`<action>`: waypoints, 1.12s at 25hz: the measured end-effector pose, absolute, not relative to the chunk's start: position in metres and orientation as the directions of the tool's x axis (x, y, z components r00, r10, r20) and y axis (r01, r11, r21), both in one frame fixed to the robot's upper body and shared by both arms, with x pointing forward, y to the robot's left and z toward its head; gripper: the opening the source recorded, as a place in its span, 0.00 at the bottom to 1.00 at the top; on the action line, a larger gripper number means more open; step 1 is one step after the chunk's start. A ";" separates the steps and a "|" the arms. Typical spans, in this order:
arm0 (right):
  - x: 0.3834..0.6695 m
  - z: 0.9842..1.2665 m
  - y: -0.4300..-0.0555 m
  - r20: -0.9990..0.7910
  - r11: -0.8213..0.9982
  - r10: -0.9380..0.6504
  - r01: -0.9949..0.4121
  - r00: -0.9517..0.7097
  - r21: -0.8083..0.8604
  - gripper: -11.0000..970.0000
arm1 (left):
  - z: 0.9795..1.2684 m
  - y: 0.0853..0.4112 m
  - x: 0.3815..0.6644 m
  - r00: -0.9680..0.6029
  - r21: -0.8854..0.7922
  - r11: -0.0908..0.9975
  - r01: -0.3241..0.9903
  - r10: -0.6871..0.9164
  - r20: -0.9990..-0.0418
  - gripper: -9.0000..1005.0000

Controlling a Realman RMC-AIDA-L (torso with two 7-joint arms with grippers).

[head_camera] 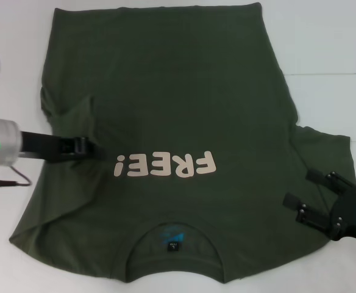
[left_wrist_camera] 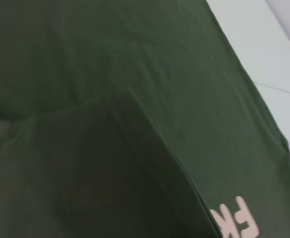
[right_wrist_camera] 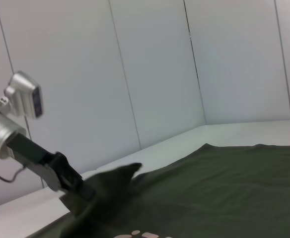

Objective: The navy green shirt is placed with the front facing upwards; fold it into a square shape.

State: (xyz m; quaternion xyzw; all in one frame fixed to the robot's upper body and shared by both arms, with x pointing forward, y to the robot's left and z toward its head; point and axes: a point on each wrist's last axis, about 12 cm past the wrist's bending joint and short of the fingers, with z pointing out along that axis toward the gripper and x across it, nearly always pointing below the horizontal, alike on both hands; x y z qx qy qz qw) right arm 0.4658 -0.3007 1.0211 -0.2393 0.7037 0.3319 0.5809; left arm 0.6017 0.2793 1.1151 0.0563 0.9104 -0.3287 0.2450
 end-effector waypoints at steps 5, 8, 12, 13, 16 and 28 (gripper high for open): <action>0.466 1.021 -0.301 -0.977 0.665 0.051 -0.723 -0.209 0.189 0.89 | 1.097 0.266 0.599 -0.874 -0.626 0.741 0.242 -0.113 -0.473 0.03; 0.465 1.021 -0.300 -0.977 0.663 0.052 -0.724 -0.208 0.190 0.89 | 1.092 0.266 0.598 -0.873 -0.635 0.739 0.224 -0.136 -0.467 0.04; 0.465 1.021 -0.301 -0.977 0.663 0.053 -0.724 -0.208 0.191 0.89 | 1.089 0.270 0.597 -0.866 -0.641 0.740 0.202 -0.171 -0.470 0.07; 0.465 1.022 -0.301 -0.977 0.663 0.053 -0.724 -0.208 0.190 0.89 | 1.089 0.270 0.597 -0.866 -0.641 0.740 0.202 -0.171 -0.470 0.08; 0.465 1.022 -0.300 -0.977 0.662 0.054 -0.725 -0.208 0.191 0.89 | 1.090 0.274 0.597 -0.861 -0.645 0.738 0.197 -0.184 -0.473 0.11; 0.464 1.023 -0.299 -0.975 0.655 0.080 -0.727 -0.206 0.208 0.89 | 1.113 0.292 0.585 -0.769 -0.734 0.581 0.352 -0.267 -0.581 0.31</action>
